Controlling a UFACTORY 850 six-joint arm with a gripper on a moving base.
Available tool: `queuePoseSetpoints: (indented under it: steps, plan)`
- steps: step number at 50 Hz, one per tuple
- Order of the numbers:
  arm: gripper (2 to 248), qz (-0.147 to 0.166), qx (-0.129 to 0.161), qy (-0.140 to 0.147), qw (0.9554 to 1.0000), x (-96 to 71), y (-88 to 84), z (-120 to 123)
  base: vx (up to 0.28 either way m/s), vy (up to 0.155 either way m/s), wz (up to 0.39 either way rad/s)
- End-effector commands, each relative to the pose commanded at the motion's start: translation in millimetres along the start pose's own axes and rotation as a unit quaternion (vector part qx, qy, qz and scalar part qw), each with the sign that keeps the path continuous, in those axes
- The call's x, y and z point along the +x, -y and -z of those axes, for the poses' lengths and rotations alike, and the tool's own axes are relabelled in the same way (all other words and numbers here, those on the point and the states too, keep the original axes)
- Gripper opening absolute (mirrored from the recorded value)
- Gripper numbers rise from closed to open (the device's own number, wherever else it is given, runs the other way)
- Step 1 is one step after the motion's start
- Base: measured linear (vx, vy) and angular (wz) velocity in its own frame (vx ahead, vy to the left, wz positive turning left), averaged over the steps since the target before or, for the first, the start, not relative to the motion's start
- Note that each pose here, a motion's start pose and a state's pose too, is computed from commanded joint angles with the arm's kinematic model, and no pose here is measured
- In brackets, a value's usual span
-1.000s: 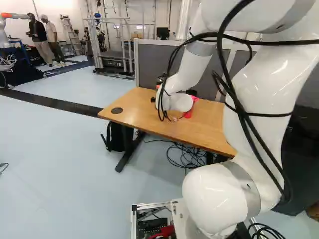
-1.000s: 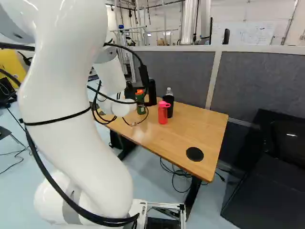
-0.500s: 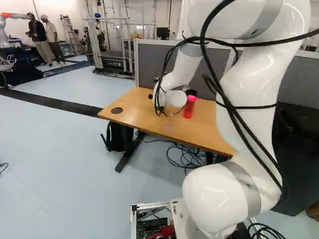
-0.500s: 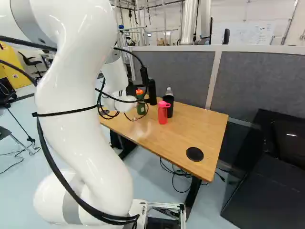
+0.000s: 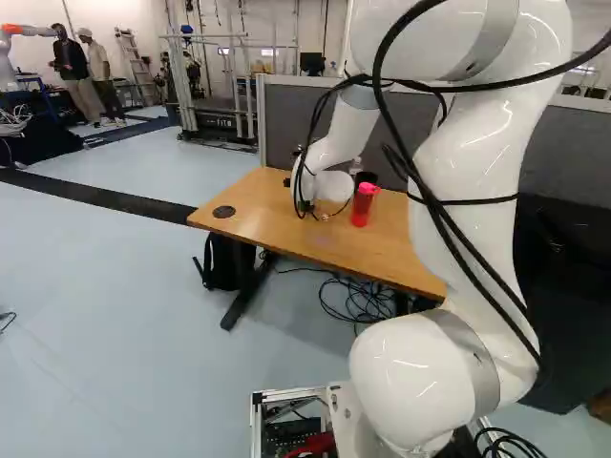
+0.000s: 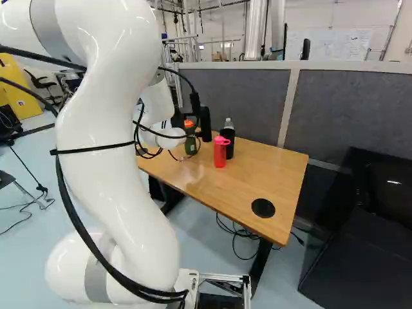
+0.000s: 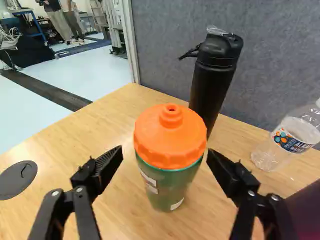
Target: Pick up the green bottle from the table
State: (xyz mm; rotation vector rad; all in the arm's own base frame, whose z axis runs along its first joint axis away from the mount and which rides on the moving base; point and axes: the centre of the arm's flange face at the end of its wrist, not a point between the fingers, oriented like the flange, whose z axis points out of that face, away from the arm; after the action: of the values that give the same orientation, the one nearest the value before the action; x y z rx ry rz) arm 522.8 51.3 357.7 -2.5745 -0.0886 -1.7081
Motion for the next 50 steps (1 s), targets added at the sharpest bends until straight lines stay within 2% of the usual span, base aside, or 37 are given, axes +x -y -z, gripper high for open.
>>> queuePoseSetpoints:
  steps: [1, 5, 6, 10, 11, 15, 16, 29, 50]
  plan:
    - [215, 0.000, 0.000, 0.000, 1.0000, 0.0, 0.0, 0.0, 0.000, 0.000, 0.000]
    - [215, 0.000, 0.000, 0.000, 1.0000, 0.0, 0.0, 0.0, 0.000, 0.000, 0.000]
    - [177, 0.000, 0.000, 0.000, 1.0000, 0.0, 0.0, 0.0, 0.000, 0.000, 0.000]
    - [177, 0.000, 0.000, 0.000, 1.0000, 0.0, 0.0, 0.0, 0.000, 0.000, 0.000]
    - [138, 0.000, 0.000, 0.000, 1.0000, 0.0, 0.0, 0.0, 0.000, 0.000, 0.000]
    - [138, 0.000, 0.000, 0.000, 1.0000, 0.0, 0.0, 0.0, 0.000, 0.000, 0.000]
    - [117, 0.000, 0.000, 0.000, 1.0000, 0.0, 0.0, 0.0, 0.000, 0.000, 0.000]
    - [116, 0.000, 0.000, -0.001, 1.0000, 1.0, 0.0, 0.6, 0.000, 0.000, 0.000]
    - [116, 0.001, 0.003, -0.019, 0.9998, 17.2, 3.0, 18.6, 0.000, 0.000, 0.000]
